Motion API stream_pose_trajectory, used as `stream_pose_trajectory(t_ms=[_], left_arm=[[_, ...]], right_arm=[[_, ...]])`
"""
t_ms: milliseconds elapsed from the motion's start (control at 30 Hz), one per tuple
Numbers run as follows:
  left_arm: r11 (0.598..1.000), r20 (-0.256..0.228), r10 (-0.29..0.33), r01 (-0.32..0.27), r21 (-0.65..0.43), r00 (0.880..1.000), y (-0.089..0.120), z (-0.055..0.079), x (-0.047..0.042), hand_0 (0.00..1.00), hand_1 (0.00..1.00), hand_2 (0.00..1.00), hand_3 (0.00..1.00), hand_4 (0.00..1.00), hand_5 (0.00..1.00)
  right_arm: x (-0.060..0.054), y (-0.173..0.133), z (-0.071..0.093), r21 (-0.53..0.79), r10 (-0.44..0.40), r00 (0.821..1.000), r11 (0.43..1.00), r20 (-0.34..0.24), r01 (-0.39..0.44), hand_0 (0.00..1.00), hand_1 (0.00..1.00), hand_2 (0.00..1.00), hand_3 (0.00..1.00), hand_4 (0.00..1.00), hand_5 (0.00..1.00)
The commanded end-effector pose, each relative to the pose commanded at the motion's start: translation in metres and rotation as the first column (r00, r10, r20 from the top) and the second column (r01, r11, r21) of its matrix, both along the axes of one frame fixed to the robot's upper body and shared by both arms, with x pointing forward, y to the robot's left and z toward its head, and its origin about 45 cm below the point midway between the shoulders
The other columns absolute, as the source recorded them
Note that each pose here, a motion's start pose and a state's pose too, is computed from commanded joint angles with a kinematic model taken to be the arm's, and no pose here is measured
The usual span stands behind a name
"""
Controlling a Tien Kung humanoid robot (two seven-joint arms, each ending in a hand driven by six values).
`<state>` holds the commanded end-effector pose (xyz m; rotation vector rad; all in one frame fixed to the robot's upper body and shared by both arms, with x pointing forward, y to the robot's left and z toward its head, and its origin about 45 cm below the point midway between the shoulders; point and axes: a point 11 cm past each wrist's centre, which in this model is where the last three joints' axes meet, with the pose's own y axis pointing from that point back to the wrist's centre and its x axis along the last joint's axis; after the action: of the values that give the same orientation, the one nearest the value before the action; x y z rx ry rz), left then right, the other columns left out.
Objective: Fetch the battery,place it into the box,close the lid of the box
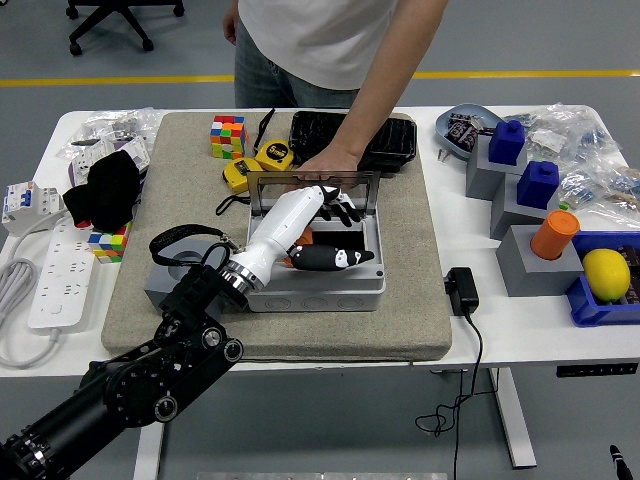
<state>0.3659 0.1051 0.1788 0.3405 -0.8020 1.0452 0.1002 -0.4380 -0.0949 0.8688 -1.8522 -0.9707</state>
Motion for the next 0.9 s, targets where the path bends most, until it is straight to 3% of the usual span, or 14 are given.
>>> stream_pose_trajectory(t_ms=[133, 167, 333, 367, 533, 567, 767, 800, 900], left_arm=[[1.000, -0.006, -0.019, 0.019, -0.002, 1.000, -0.002, 0.003, -0.0019, 0.413, 0.512, 0.472, 0.472, 0.998, 0.354], [1.000, -0.010, -0.025, 0.024, -0.007, 1.000, -0.002, 0.004, -0.0027, 0.448, 0.523, 0.492, 0.491, 0.998, 0.618], [0.994, -0.034, -0.055, 0.052, -0.098, 0.998, -0.001, 0.007, -0.0081, 0.448, 0.523, 0.492, 0.491, 0.998, 0.618], [0.991, -0.036, -0.060, 0.055, -0.120, 0.998, -0.001, 0.009, -0.0091, 0.483, 0.549, 0.521, 0.513, 0.998, 0.998], [0.976, -0.047, -0.076, 0.065, -0.209, 0.996, 0.001, 0.019, -0.0117, 0.483, 0.549, 0.521, 0.513, 0.998, 0.998], [0.973, -0.050, -0.076, 0.063, -0.224, 0.996, 0.002, 0.020, -0.0118, 0.578, 0.632, 0.576, 0.567, 0.998, 0.998], [0.955, -0.050, -0.063, 0.045, -0.294, 0.997, 0.009, 0.030, -0.0110, 0.578, 0.632, 0.576, 0.567, 0.998, 0.998], [0.952, -0.049, -0.059, 0.042, -0.304, 0.997, 0.010, 0.032, -0.0107, 0.739, 0.783, 0.715, 0.670, 0.998, 0.998], [0.947, -0.044, -0.046, 0.030, -0.321, 0.998, 0.014, 0.036, -0.0097, 0.739, 0.783, 0.715, 0.670, 0.998, 0.998]], right_arm=[[0.000, 0.000, 0.000, 0.000, -0.001, 1.000, 1.000, 0.000, 0.001, 0.810, 0.514, 0.575, 0.933, 0.998, 0.998], [0.000, 0.000, 0.000, 0.001, -0.001, 1.000, 1.000, 0.000, 0.001, 0.810, 0.513, 0.575, 0.933, 0.998, 0.998], [-0.001, 0.001, 0.000, 0.002, -0.001, 1.000, 1.000, 0.000, 0.001, 0.810, 0.513, 0.575, 0.933, 0.998, 0.998], [-0.001, 0.001, -0.001, 0.002, -0.001, 1.000, 1.000, -0.001, 0.001, 0.810, 0.513, 0.575, 0.933, 0.998, 0.998], [-0.002, 0.001, -0.001, 0.001, -0.002, 1.000, 1.000, -0.003, 0.002, 0.810, 0.513, 0.575, 0.933, 0.998, 0.998], [-0.002, 0.000, -0.001, 0.001, -0.002, 1.000, 1.000, -0.003, 0.002, 0.809, 0.513, 0.575, 0.933, 0.998, 0.998], [-0.002, 0.000, -0.001, 0.001, -0.001, 1.000, 1.000, -0.005, 0.001, 0.809, 0.513, 0.575, 0.933, 0.998, 0.998], [-0.003, 0.000, -0.001, 0.001, -0.001, 1.000, 1.000, -0.006, 0.001, 0.811, 0.514, 0.575, 0.933, 0.998, 0.998], [-0.003, 0.000, -0.001, 0.001, -0.001, 1.000, 1.000, -0.007, 0.001, 0.811, 0.514, 0.575, 0.933, 0.998, 0.998]])
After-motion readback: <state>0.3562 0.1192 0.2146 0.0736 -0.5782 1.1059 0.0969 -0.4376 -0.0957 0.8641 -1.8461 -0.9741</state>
